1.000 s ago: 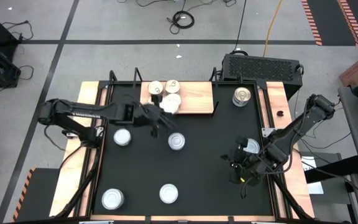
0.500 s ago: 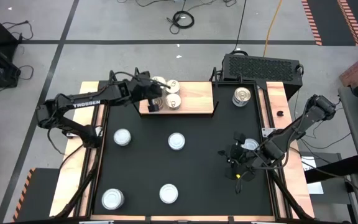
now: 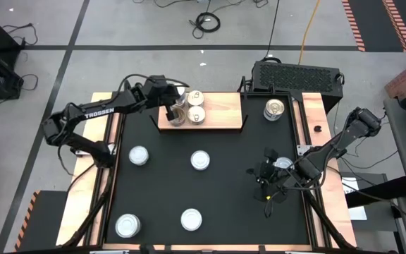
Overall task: Stack canned seafood by type on shelf
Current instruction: Stack the blue tuna can on top of the blue tuna can on the shelf
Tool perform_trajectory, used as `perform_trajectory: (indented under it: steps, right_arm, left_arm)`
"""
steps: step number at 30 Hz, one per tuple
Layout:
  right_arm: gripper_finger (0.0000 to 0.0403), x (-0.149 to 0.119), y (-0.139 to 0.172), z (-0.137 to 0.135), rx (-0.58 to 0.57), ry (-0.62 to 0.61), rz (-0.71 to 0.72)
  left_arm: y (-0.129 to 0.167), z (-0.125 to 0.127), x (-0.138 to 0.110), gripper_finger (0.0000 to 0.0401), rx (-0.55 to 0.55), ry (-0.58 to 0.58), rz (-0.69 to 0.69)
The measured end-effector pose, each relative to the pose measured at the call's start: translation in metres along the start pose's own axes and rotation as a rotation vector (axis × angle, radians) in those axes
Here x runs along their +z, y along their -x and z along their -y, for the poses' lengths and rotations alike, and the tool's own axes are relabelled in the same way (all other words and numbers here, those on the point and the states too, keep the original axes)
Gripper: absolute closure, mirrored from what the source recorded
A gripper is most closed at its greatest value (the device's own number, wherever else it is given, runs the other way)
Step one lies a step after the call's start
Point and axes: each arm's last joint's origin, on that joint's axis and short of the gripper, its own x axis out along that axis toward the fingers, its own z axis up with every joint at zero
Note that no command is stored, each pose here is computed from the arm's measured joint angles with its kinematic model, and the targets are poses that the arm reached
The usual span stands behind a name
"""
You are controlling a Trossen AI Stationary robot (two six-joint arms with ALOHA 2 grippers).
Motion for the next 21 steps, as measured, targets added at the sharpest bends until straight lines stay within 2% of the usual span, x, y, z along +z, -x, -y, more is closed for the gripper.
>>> perform_trajectory:
  steps: [11, 21]
  right_arm:
    - [0.0403, 0.0, 0.0, 0.0, 0.001, 0.008, -0.001]
    - [0.0403, 0.0, 0.0, 0.0, 0.002, 0.015, -0.002]
  left_arm:
    - [-0.023, 0.001, -0.009, 0.0401, -0.023, -0.015, -0.05]
    - [-0.025, -0.003, -0.013, 0.0401, -0.015, 0.011, -0.077]
